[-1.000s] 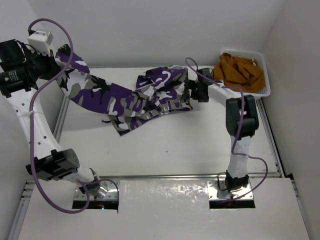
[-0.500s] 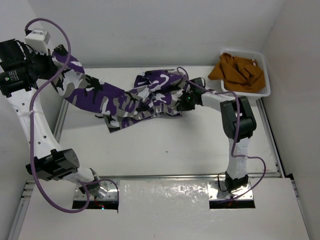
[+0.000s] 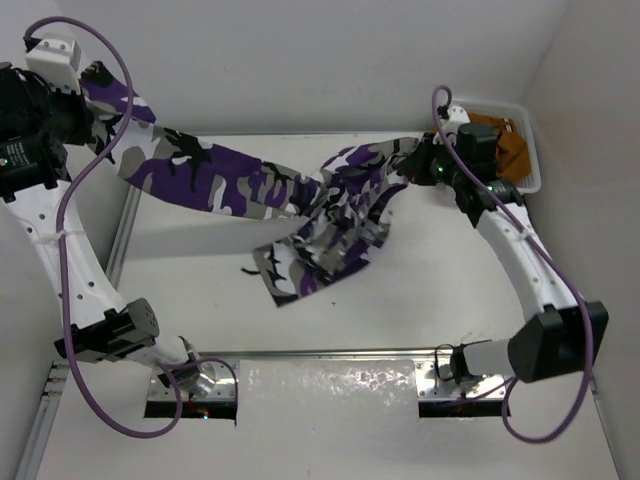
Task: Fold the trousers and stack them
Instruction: Flatten the trousers out
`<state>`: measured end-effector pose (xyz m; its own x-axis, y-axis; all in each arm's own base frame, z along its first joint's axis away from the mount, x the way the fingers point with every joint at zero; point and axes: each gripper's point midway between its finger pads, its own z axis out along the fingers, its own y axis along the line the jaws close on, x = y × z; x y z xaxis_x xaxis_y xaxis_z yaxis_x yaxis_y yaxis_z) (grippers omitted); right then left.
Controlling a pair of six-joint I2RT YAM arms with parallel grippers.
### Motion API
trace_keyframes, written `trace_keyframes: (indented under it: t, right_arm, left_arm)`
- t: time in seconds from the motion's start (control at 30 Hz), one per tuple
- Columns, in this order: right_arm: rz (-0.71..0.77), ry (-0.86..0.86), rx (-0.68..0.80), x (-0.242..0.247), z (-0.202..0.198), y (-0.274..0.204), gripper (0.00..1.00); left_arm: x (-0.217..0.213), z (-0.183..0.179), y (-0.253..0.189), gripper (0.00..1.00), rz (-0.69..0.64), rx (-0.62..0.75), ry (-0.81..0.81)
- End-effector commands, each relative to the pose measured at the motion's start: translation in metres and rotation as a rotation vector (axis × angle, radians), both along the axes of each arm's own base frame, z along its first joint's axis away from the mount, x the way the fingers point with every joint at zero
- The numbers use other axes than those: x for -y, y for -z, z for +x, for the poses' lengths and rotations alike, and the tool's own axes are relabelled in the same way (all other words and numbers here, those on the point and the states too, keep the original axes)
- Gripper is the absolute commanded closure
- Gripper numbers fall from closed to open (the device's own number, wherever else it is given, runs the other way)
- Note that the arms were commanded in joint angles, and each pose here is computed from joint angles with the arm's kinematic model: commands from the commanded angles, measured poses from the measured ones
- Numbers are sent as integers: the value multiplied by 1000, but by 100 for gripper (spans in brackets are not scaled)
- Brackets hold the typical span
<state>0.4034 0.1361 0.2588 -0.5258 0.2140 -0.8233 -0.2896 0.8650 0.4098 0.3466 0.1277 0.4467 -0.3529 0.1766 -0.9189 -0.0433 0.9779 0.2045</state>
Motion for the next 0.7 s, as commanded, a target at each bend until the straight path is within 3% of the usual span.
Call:
trace_keyframes:
  t: [0.0,0.13,0.27,0.33,0.6,0.63,0.67]
  right_arm:
    - [-56,-28,148,7,-15,-61,100]
    - [-80,-44,308,12,-39,-138,100]
    - [-173,9,337,28,-35,-162,100]
    - [-213,22,314,37,-23,-159,100]
    - [-315,76,-4,44,82,-52,100]
    - [-322,73,-21,43,89,-44,97]
    - [-338,84,-50,44,104,-28,84]
  left_arm:
    - [12,-17,-79,100,81,240,-3]
    - [23,-29,-116,100,91,347,9]
    - [21,-28,-119,100,100,359,3]
    - [14,-15,-92,100,69,293,-1]
    - [-6,16,73,100,-41,-96,18]
    - [-7,17,89,100,-49,-130,17]
    - [-10,16,114,100,-62,-184,7]
